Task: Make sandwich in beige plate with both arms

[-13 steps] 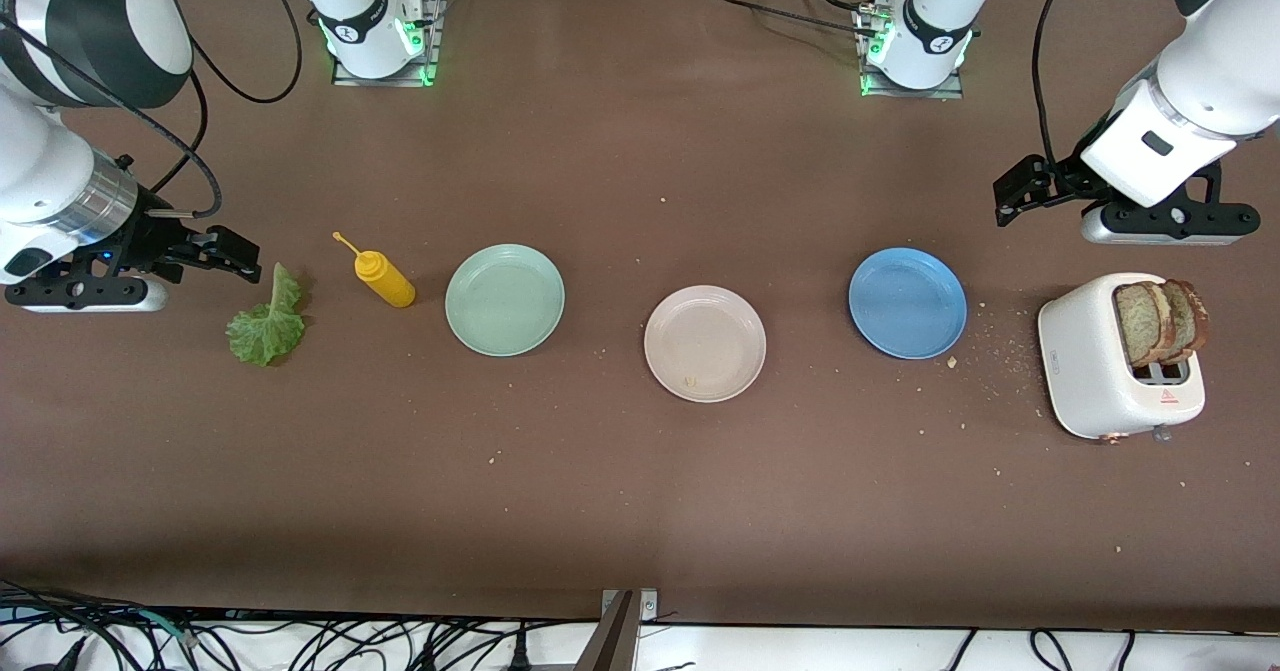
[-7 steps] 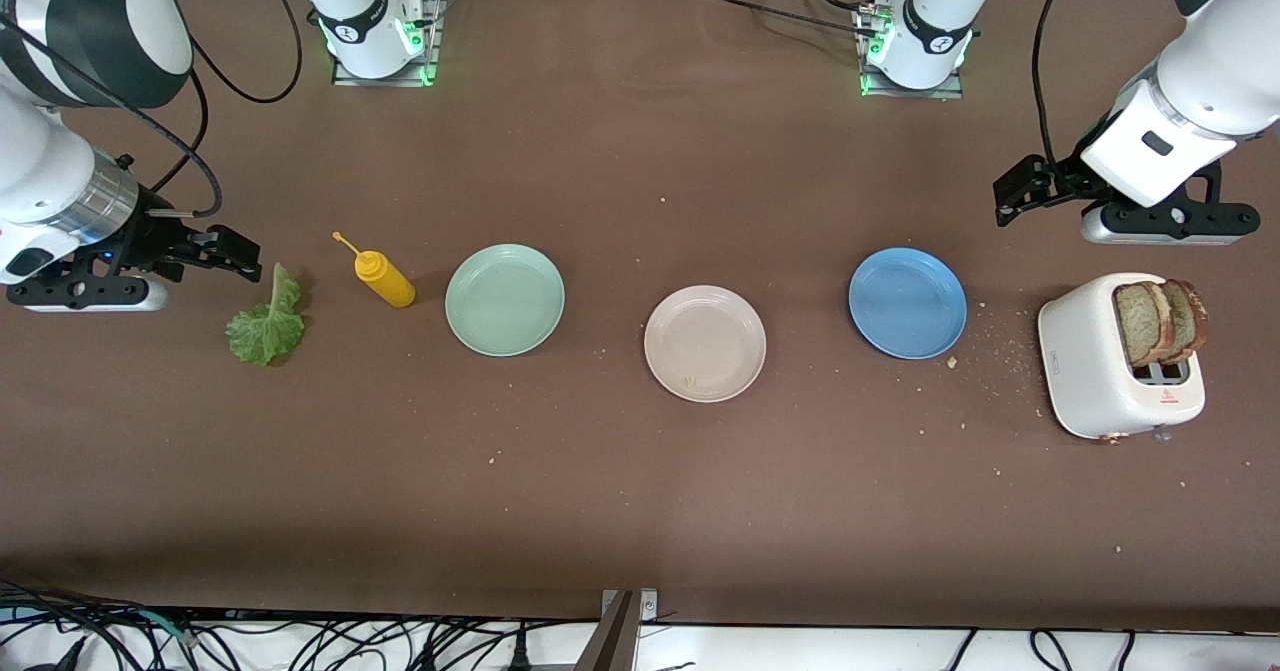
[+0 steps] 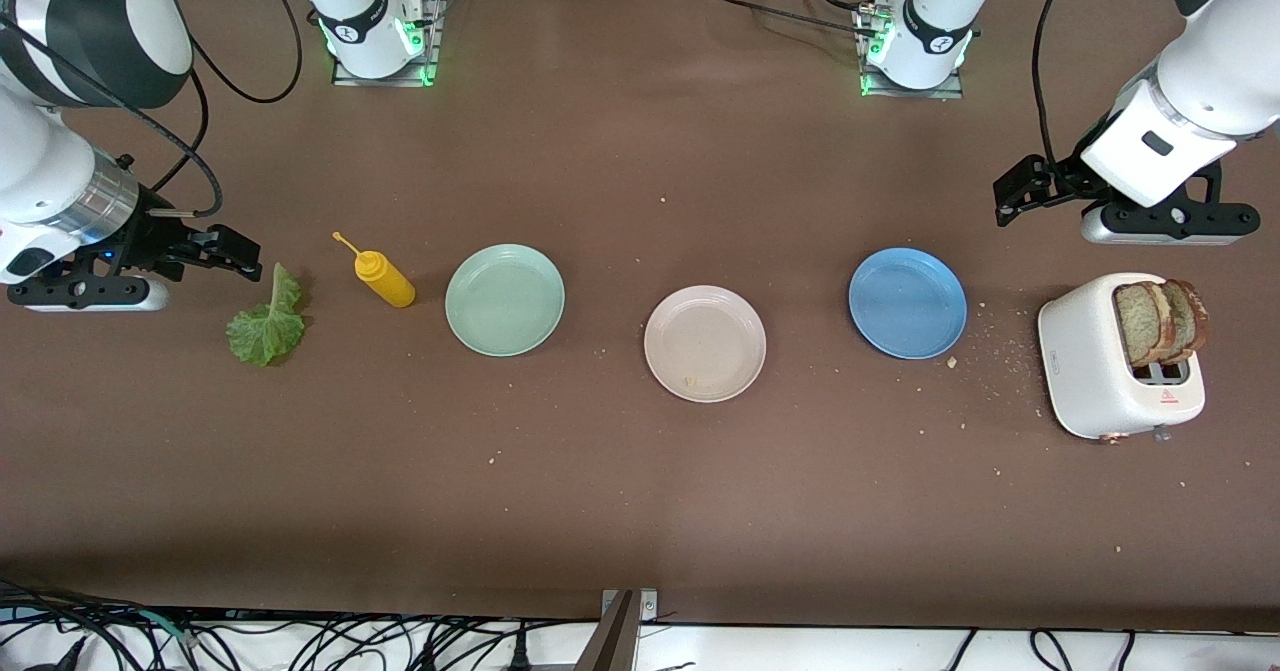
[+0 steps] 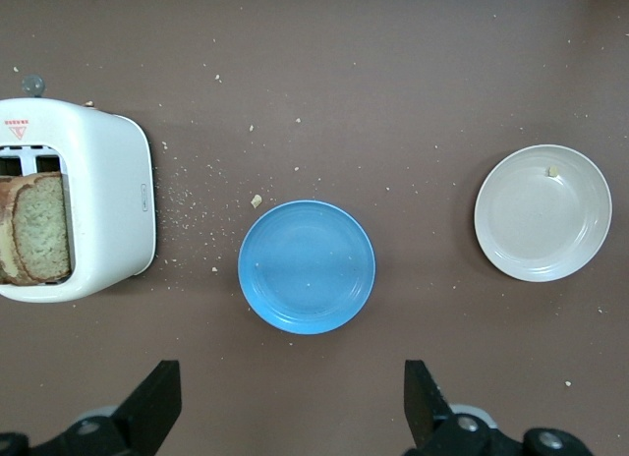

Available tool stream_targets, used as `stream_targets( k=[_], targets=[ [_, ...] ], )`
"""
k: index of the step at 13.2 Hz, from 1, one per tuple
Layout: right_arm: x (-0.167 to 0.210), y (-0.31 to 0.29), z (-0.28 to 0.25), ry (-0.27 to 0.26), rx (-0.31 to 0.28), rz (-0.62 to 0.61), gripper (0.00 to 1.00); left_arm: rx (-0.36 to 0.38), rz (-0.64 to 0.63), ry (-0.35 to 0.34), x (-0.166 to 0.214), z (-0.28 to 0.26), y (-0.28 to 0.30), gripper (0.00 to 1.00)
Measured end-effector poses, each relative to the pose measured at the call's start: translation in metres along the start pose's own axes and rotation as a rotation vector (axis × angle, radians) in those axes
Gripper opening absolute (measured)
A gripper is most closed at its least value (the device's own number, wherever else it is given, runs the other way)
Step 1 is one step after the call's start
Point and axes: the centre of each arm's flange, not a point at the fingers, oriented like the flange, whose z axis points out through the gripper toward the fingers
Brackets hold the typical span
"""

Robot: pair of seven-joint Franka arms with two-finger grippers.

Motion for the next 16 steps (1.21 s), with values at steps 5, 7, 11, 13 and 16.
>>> stream_targets(
  k=[5,7,11,13,16],
  targets=[
    [0.0,0.0,0.0,0.0,0.0,0.0,1.0,0.0,0.0,0.0,0.0,0.0,0.0,1.0],
    [0.0,0.0,0.0,0.0,0.0,0.0,1.0,0.0,0.0,0.0,0.0,0.0,0.0,1.0],
    [0.0,0.0,0.0,0.0,0.0,0.0,1.0,0.0,-0.001,0.0,0.0,0.0,-0.001,1.0],
    [0.0,0.0,0.0,0.0,0.0,0.0,1.0,-0.002,-0.004,0.012,0.001,-0.006,-0.002,1.0],
    [0.0,0.0,0.0,0.0,0.0,0.0,1.0,-0.004,-0.016,0.025,0.002,-0.013,-0.009,1.0]
  ],
)
